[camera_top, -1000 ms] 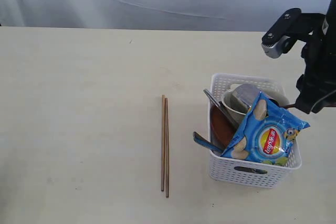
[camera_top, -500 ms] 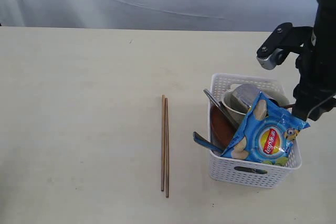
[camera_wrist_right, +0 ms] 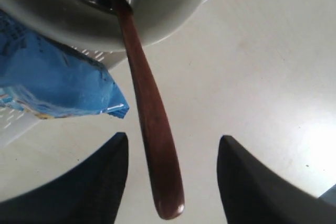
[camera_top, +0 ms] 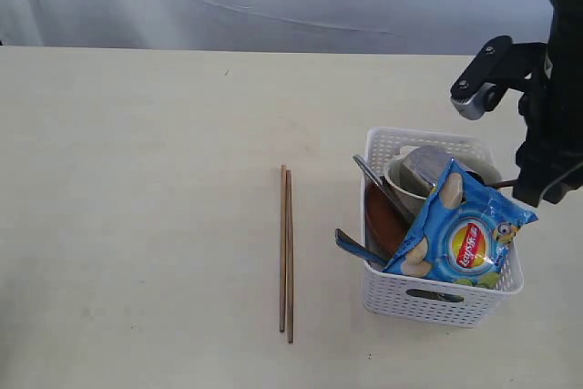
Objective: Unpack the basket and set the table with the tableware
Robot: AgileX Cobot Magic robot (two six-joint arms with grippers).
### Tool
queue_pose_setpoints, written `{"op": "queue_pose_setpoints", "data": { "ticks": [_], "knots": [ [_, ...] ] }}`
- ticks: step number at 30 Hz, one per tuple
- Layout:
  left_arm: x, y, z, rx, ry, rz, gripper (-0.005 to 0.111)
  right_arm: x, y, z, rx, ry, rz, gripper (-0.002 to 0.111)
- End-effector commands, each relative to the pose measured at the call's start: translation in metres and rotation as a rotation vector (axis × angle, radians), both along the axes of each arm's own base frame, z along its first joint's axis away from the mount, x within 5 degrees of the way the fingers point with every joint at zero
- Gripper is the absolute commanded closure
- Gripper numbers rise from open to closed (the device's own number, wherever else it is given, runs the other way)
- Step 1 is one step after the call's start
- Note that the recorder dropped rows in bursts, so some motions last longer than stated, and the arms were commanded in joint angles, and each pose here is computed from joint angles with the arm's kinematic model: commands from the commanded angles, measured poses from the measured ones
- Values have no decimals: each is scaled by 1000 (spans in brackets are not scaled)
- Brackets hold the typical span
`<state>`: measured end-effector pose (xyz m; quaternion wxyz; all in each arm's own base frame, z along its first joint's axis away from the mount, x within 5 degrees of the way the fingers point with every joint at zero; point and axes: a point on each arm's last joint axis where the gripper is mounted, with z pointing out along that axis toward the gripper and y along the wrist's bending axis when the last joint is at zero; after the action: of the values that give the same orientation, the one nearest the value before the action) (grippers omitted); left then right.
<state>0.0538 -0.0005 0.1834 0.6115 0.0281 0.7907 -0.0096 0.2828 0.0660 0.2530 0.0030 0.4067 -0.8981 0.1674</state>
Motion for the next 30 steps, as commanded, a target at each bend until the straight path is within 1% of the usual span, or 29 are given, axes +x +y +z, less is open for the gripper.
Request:
{"op": "queue_pose_setpoints", "data": {
  "ticks": [1,30],
  "knots": [
    [0,-1,-1,-15,-4,-6,107,1,-1,0,-7,-12,2,59],
    [0,-1,-1,-15,-4,-6,107,2,-4,1,-21,-28,-18,59]
  ]
}}
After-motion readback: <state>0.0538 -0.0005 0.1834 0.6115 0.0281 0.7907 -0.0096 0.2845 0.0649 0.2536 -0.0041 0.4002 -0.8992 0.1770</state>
